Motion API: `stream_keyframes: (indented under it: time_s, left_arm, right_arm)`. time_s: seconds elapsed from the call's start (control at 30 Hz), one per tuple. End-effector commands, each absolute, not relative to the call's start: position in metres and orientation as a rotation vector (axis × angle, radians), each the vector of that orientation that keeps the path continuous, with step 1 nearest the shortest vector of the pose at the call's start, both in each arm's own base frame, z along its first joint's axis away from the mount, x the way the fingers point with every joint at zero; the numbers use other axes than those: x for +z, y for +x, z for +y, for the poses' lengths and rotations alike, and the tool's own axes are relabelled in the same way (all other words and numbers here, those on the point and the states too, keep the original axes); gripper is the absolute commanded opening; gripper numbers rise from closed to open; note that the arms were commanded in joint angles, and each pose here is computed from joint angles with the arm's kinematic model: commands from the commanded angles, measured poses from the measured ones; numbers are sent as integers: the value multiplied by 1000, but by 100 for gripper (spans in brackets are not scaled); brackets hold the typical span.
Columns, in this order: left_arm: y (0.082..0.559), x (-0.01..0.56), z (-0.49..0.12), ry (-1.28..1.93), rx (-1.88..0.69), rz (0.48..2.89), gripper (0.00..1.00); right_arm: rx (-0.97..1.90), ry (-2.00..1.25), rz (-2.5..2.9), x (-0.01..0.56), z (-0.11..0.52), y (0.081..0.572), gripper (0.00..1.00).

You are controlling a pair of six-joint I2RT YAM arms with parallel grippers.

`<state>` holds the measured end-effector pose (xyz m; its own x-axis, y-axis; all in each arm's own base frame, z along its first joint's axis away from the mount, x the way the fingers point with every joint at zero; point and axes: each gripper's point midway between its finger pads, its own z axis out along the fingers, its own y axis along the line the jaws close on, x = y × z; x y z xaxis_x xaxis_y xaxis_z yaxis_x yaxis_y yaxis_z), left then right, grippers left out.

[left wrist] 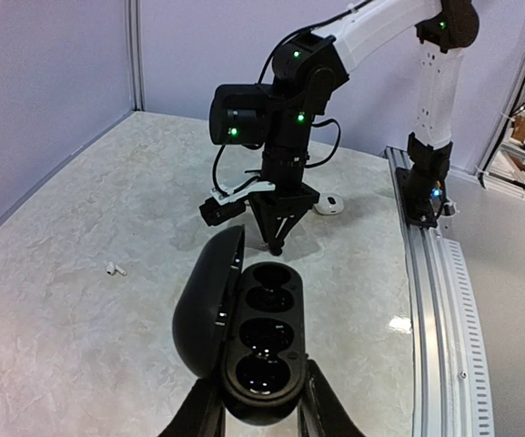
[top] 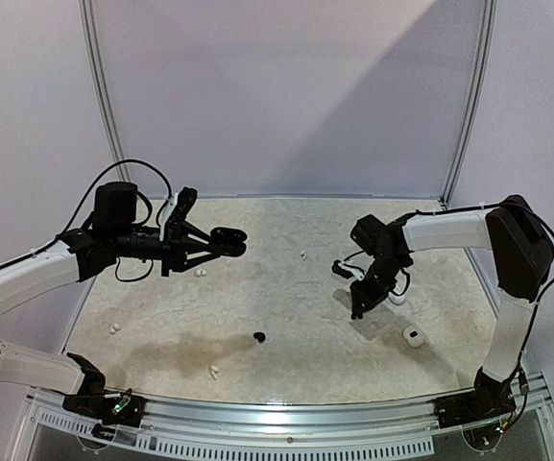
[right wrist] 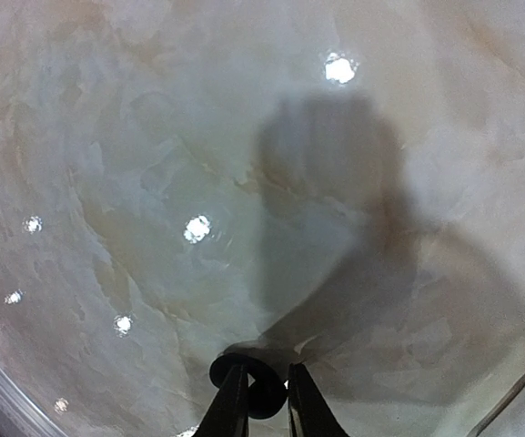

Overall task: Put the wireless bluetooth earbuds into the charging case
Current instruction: Pick up the left earbud from the center of the board.

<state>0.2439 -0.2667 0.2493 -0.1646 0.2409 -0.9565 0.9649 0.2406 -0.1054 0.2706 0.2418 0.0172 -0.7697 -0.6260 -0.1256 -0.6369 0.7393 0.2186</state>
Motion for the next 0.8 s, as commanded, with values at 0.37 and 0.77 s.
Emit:
stream_keyframes:
  time_s: [0.37,0.77]
  left_arm:
    - [245,252,-264,1144,-985,1581,0]
    - [249,256,-265,1123,-988,1564,0]
  right_arm:
    - [526,-1003,2942,27,246,245,0]
    - [485,-935,2730,94,264,276,0]
